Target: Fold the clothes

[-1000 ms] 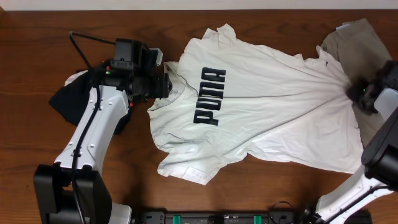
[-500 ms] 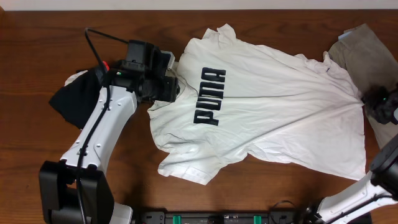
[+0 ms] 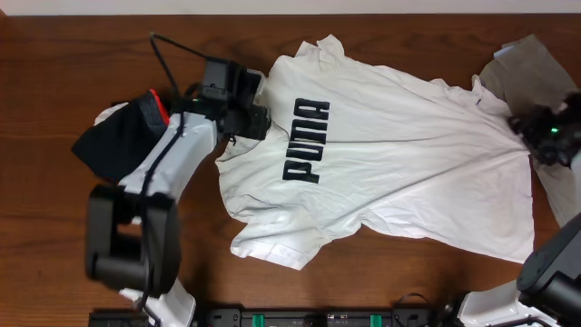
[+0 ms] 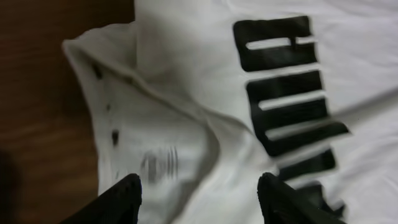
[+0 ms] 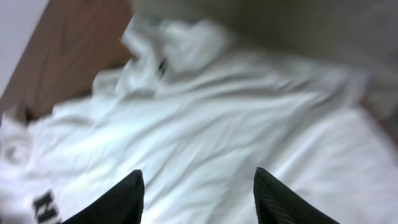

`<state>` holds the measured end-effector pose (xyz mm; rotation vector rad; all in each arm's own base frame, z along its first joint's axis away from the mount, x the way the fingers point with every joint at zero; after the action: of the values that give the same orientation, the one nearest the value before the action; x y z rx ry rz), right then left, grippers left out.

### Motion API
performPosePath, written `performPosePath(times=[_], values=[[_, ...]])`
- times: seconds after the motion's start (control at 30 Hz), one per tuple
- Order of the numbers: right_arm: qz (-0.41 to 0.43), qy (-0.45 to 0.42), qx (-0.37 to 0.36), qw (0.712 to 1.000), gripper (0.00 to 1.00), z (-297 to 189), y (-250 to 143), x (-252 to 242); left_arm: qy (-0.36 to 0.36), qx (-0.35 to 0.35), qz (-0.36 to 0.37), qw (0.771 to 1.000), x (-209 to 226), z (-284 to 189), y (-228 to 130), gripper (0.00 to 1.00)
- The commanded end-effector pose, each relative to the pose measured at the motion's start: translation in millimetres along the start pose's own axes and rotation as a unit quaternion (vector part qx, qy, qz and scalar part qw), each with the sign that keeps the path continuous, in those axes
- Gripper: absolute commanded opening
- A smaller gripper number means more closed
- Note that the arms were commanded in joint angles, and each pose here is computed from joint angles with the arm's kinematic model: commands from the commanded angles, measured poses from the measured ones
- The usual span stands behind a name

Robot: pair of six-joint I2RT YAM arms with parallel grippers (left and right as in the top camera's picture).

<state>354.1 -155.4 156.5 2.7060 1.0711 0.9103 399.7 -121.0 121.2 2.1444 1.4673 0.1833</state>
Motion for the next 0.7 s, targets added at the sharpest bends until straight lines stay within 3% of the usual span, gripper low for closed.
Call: performPosePath(times=[0.0,0.1,0.17,0.43,0.5,0.67], values=[[-0.047,0.021,0.029,0.998,0.55,2,-18,24,-0.003,0.010,0.014,1.000,-2,27,-2,0.61],[-0.072,0.021,0.054,0.996,0.55,7,-32,34,-0.004,0.007,0.018,1.000,-1,45,-2,0.54],[-0.078,0.022,0.067,0.994,0.55,9,-40,40,0.010,0.010,0.014,1.000,5,55,-5,0.45],[-0.084,0.021,0.082,0.993,0.54,11,-48,45,0.194,0.057,-0.047,0.978,53,63,-28,0.08],[-0.083,0.019,0.085,0.993,0.54,10,-49,44,0.245,0.060,-0.082,0.964,71,57,-33,0.06],[-0.085,-0.002,0.094,0.992,0.54,10,-53,38,0.267,0.055,-0.138,0.952,102,46,-39,0.06]])
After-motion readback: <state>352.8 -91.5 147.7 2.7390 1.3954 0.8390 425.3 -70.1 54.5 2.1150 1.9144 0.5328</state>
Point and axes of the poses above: each gripper's point midway between its finger pads, its own z axis out along the fingers, its own x axis along the line the jaws close on, y = z × x, the point moved 6 cm from there along -z, back along the fingers, and after that the axes turned 4 degrees about z, right-handed, at the moved point
